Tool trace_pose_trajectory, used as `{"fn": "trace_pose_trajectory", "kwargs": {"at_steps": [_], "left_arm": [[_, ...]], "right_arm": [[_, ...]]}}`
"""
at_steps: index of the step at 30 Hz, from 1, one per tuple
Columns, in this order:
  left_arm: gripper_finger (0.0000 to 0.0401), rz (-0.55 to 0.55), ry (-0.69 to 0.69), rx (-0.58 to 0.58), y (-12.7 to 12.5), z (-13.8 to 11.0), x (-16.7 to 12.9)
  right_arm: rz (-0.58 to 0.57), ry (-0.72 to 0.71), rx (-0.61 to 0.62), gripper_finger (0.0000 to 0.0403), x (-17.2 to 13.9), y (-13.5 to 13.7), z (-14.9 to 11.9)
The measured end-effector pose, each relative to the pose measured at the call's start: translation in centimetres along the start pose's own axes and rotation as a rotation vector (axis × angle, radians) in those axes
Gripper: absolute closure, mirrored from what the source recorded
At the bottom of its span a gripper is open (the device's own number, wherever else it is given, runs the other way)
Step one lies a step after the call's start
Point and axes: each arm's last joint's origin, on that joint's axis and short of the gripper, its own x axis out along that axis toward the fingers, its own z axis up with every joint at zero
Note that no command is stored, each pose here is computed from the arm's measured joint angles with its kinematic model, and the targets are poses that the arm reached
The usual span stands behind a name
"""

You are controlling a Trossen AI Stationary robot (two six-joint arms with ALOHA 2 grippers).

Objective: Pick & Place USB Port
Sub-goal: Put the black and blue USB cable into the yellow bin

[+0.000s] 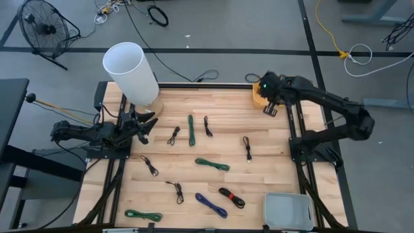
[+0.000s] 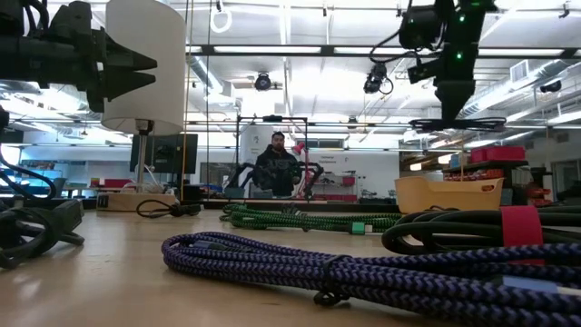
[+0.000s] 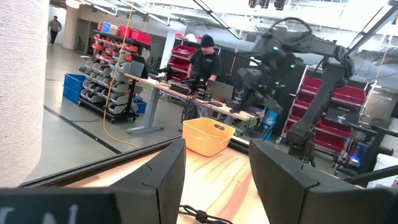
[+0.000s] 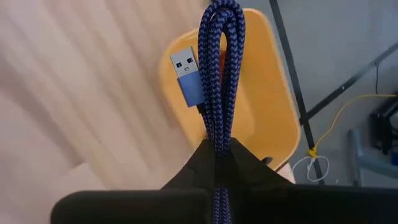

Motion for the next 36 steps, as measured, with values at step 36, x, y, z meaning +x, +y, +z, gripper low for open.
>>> {"fn": "trace_pose_trajectory", "kwargs": {"at_steps": [36], "left_arm": [[0.0220,0.010,-0.002,0.002,0.0,0.0,0.0]], "right_arm": [[-0.098,0.070,-0.020,0.0317,9.5,-7.4,1.8]]}}
